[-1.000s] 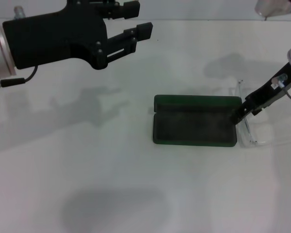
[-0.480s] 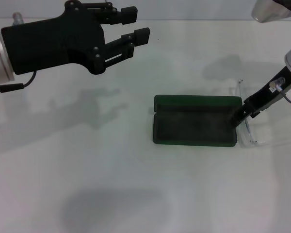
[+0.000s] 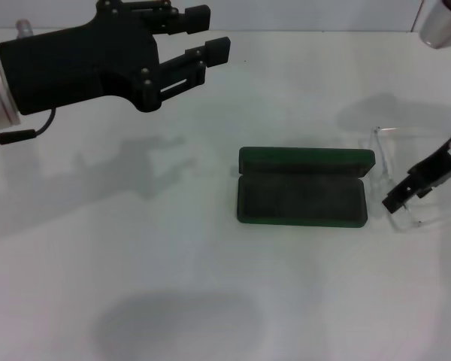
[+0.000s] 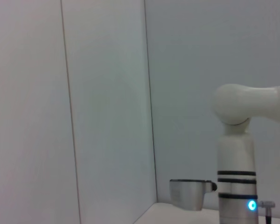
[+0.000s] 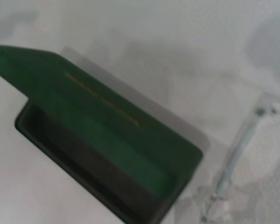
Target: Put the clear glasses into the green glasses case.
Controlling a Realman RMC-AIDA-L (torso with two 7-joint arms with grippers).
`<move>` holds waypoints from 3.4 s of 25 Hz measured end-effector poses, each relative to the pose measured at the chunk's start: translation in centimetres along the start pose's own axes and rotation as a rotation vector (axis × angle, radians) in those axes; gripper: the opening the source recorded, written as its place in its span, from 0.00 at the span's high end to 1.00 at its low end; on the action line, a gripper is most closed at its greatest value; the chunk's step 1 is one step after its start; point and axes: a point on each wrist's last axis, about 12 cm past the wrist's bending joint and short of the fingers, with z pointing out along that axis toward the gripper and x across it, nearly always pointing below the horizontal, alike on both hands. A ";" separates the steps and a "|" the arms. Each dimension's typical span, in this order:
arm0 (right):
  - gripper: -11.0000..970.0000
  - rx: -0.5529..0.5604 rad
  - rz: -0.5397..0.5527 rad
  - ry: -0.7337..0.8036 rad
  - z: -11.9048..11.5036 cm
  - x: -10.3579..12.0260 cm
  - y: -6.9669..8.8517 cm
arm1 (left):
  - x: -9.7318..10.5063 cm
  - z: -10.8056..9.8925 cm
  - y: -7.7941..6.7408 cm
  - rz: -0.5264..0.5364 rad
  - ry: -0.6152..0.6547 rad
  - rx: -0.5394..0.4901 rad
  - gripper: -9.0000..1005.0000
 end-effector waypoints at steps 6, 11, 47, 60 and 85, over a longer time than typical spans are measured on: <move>0.30 0.033 0.030 -0.017 -1.7 2.1 -0.9 | -0.1 0.1 0.0 0.000 -0.001 0.000 0.60; 0.31 0.107 0.052 -0.007 -3.2 3.1 -2.1 | -0.2 0.2 0.1 0.001 -0.003 0.000 0.60; 0.36 0.138 -0.179 -0.025 -0.4 -1.5 0.4 | 0.9 -0.3 0.0 -0.056 -0.018 -0.008 0.60; 0.64 0.153 -0.168 -0.036 -0.1 -1.2 0.0 | 1.2 -0.5 0.0 -0.069 -0.015 -0.014 0.60; 0.87 0.165 -0.159 -0.142 -3.8 1.4 -0.3 | 0.8 -1.4 0.2 -0.085 -0.064 -0.042 0.60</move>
